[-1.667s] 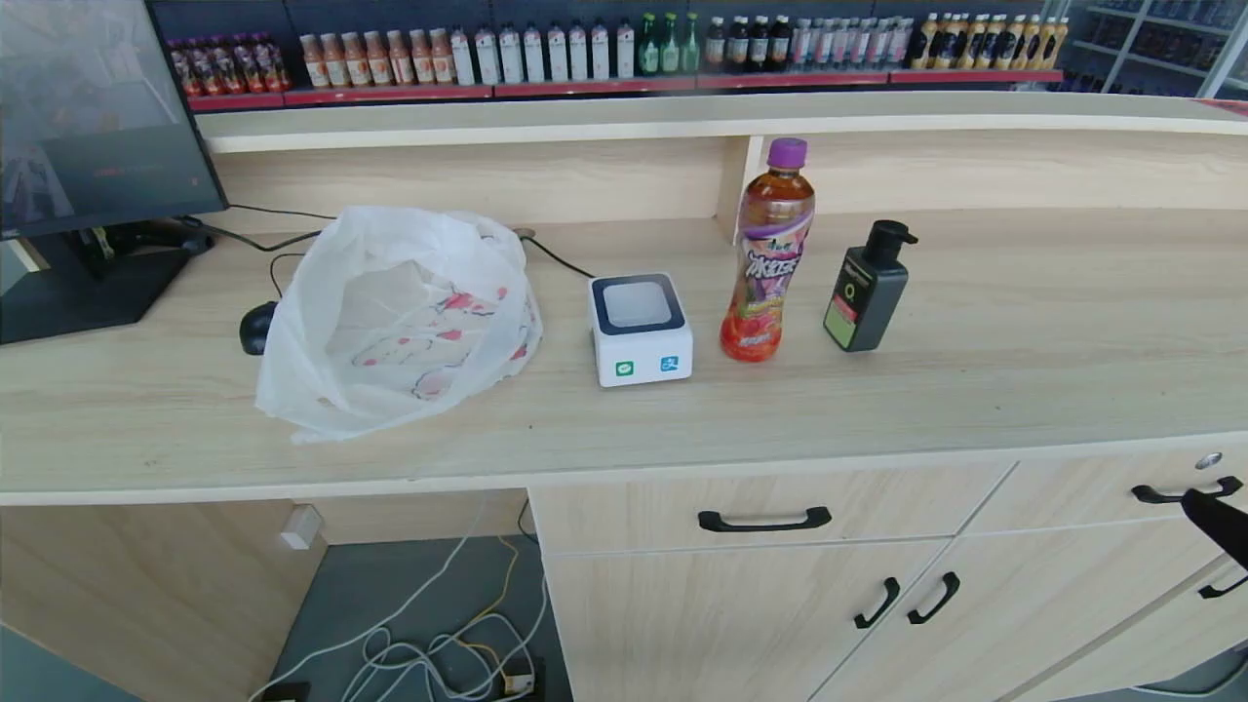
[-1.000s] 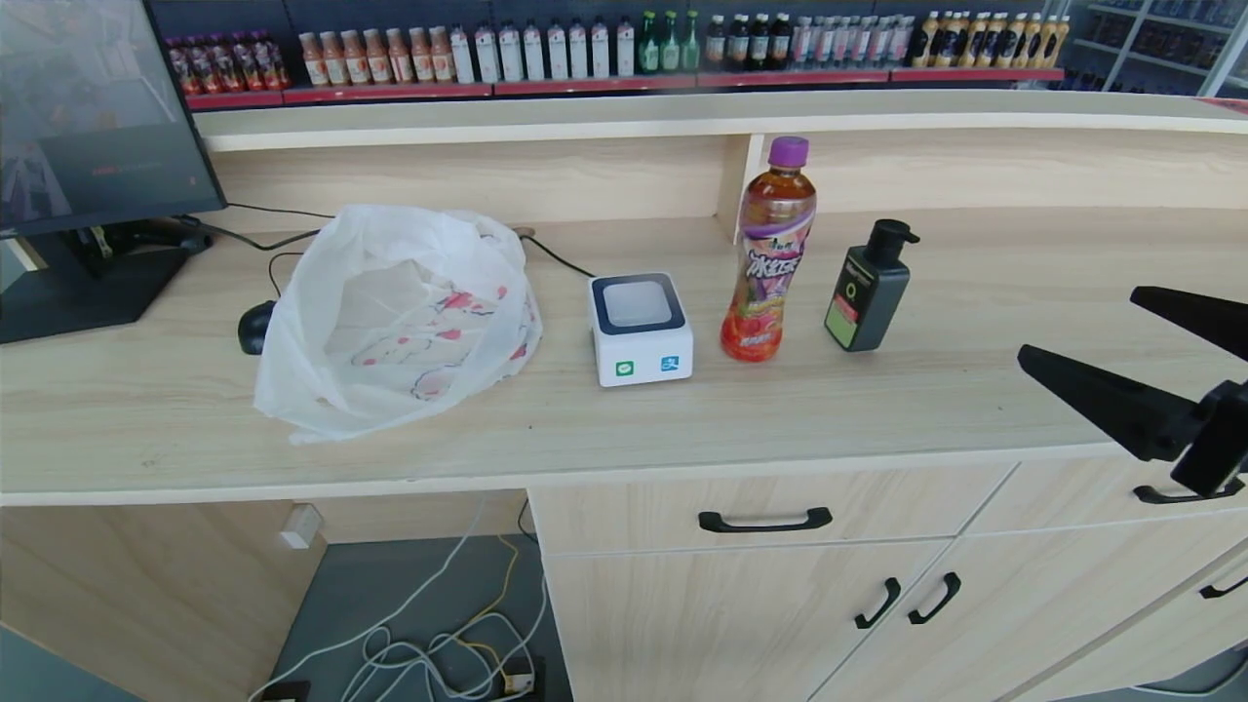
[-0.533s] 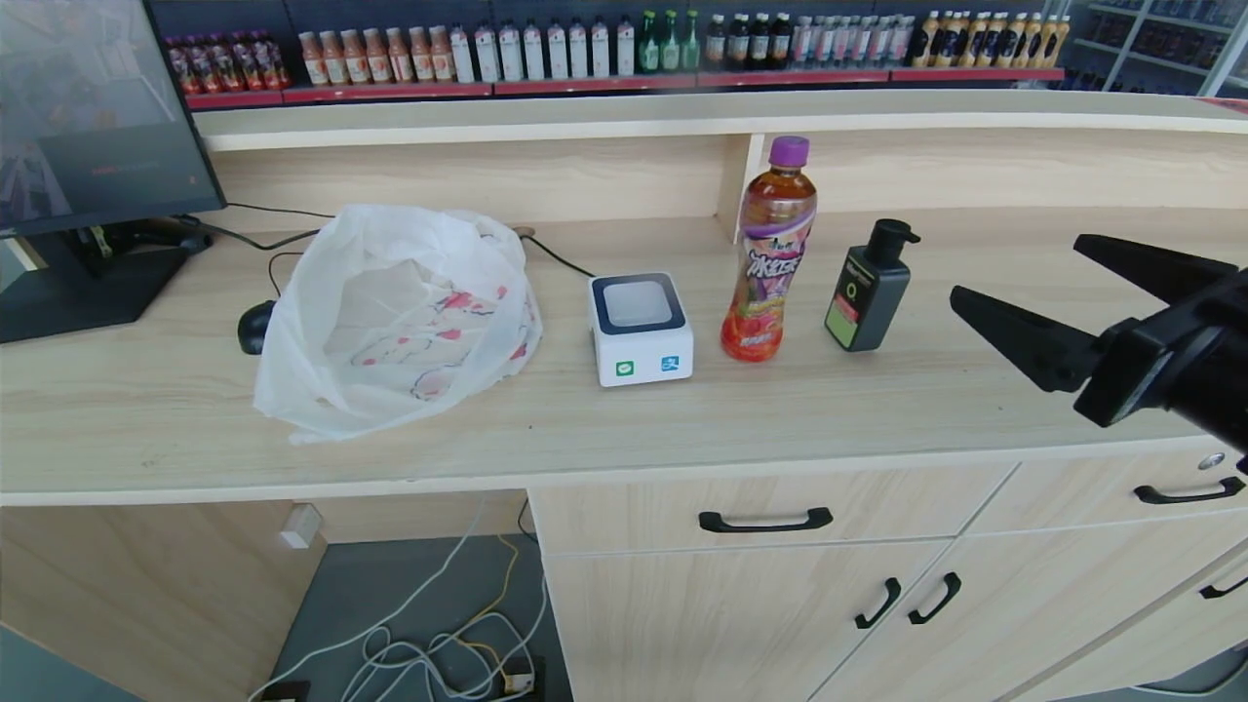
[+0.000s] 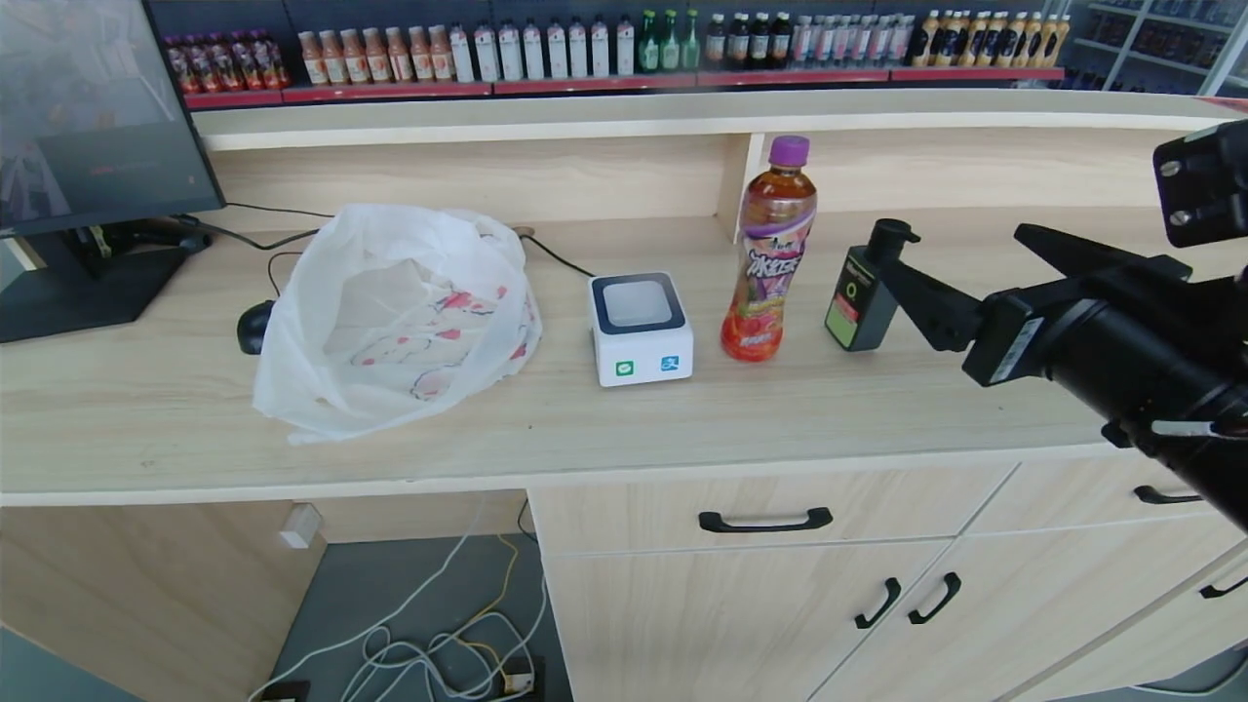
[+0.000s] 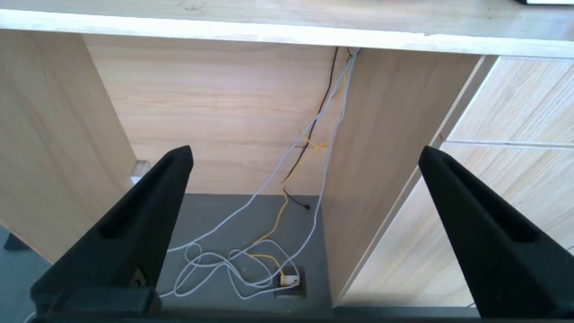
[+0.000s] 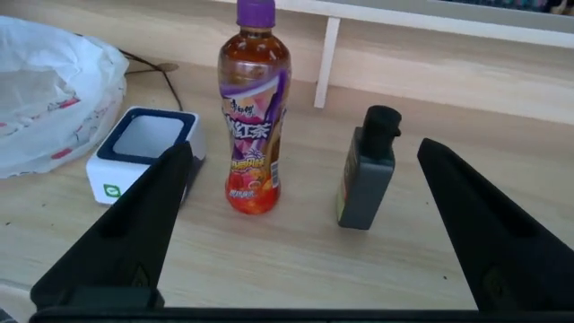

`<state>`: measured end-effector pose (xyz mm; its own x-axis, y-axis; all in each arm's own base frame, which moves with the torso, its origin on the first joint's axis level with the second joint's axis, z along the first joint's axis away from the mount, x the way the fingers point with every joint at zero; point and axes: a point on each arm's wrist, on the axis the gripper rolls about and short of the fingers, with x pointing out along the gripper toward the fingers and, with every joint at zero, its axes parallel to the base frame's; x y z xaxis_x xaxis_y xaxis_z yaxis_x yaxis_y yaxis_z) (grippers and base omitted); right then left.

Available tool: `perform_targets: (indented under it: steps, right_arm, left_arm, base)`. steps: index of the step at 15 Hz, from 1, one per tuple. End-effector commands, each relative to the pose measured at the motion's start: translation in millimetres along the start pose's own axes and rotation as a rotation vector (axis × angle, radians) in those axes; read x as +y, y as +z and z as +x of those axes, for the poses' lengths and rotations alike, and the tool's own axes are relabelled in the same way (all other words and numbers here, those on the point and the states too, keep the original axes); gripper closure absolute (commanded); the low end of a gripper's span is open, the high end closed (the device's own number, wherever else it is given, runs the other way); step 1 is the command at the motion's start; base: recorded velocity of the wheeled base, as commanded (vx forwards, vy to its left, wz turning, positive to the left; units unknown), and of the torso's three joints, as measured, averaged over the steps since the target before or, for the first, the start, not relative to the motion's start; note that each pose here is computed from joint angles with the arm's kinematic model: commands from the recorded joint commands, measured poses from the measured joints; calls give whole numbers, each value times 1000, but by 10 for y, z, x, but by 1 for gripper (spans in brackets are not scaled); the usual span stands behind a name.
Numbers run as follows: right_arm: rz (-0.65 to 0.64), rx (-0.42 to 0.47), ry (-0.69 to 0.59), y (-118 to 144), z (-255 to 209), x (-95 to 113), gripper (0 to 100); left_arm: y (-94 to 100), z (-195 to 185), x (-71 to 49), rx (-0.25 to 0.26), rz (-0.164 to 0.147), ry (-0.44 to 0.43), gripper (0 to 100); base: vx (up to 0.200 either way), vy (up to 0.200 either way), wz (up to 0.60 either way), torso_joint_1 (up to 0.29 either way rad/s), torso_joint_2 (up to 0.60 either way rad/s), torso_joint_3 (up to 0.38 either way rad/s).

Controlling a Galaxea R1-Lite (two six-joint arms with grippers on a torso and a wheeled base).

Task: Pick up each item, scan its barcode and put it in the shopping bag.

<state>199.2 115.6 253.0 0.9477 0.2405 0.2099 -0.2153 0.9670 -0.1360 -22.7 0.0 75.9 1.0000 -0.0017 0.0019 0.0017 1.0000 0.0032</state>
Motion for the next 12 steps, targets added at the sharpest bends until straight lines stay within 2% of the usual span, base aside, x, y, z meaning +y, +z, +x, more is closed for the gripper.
perform_targets:
  steps: [1,5,12]
  right_arm:
    - [18,2,18,-198,196,187,0]
    - [54,-94,-10,-393,503,339,0]
    - [56,-96,-10,-472,707,428,0]
  left_arm:
    - [1,0,0,-1,0,0,0]
    - [1,0,0,-1,0,0,0]
    - [1,0,0,-1,0,0,0]
  base:
    - [0,0,0,0,0,0]
    - [0,0,0,0,0,0]
    - [0,0,0,0,0,0]
